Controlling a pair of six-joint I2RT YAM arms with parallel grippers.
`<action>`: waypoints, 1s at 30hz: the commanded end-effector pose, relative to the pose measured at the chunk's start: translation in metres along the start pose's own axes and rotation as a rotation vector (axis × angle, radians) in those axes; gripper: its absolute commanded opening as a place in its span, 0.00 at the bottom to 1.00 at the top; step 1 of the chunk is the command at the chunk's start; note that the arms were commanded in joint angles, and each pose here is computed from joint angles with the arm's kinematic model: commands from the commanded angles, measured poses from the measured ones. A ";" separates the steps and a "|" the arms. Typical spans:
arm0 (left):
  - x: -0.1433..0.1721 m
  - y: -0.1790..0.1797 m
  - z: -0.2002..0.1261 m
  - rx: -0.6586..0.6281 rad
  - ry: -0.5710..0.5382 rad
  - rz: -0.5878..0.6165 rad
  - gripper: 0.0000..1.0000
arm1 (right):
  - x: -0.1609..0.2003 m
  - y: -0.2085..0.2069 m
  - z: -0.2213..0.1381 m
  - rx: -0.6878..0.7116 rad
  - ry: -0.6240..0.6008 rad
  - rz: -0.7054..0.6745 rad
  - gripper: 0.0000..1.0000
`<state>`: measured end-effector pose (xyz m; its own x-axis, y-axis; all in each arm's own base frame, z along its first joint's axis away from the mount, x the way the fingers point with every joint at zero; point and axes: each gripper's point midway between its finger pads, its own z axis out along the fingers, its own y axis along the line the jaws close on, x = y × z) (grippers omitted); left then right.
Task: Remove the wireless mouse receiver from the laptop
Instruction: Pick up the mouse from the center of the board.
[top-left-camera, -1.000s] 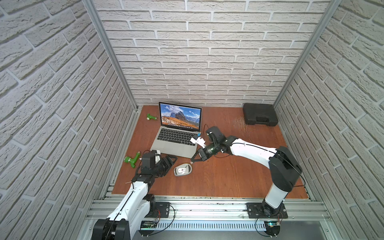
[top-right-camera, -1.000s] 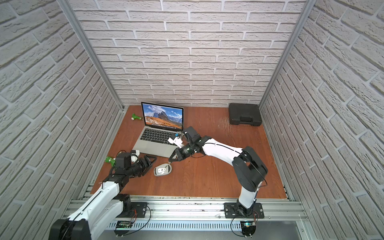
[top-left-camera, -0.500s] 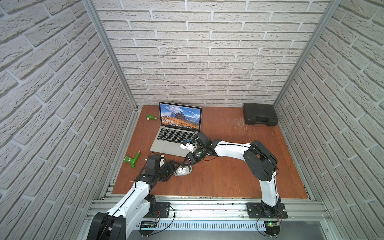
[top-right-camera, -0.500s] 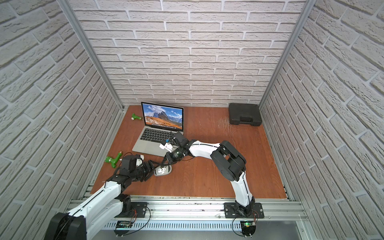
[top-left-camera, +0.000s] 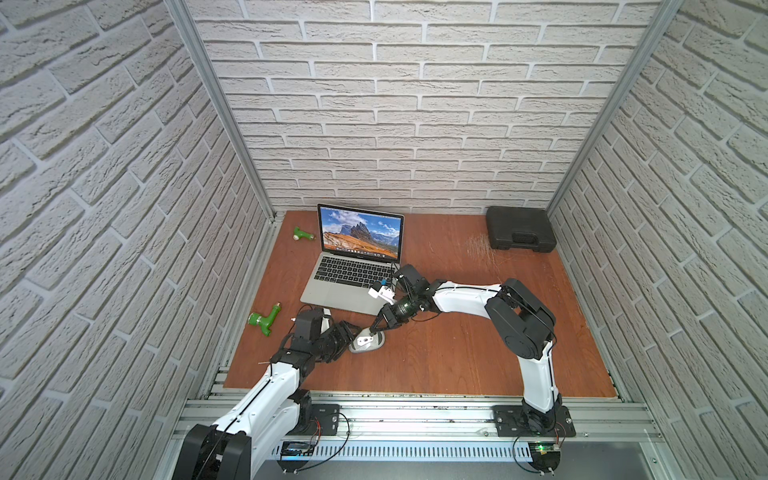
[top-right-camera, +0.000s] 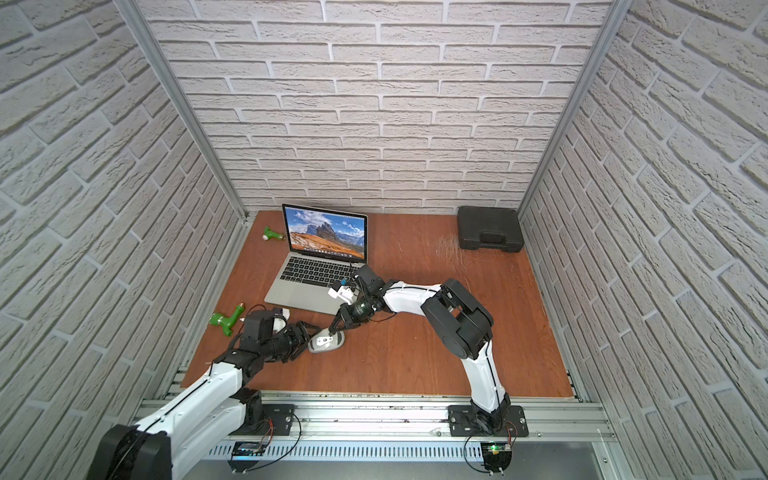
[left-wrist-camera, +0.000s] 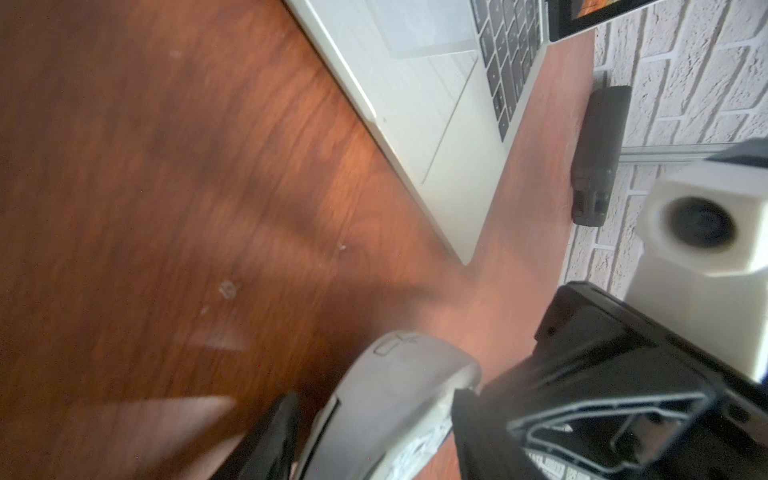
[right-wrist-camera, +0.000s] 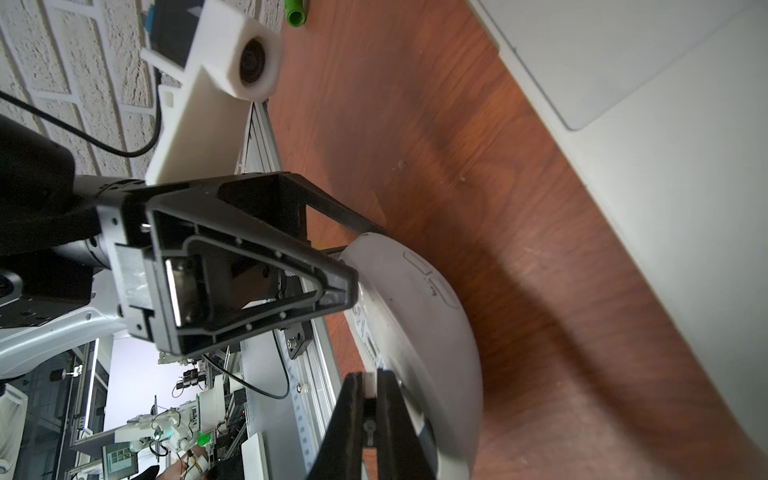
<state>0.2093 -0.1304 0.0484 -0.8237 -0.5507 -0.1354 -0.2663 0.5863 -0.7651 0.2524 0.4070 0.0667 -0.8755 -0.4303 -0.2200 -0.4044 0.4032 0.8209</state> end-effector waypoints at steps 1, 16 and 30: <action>0.009 0.008 -0.003 -0.008 0.008 -0.004 0.65 | -0.001 0.007 -0.001 -0.029 -0.010 -0.031 0.03; 0.026 0.015 -0.003 0.064 0.020 -0.057 0.71 | 0.001 0.001 0.002 -0.026 -0.016 -0.014 0.03; 0.010 0.002 0.010 0.089 -0.049 0.050 0.54 | -0.002 -0.003 0.004 -0.021 -0.027 -0.001 0.03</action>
<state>0.1945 -0.1413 0.0353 -0.8218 -0.5571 -0.1194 -0.2495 0.5402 -0.8037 0.2518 0.4067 0.0622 -0.8839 -0.4147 -0.2164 -0.3913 0.4021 0.8278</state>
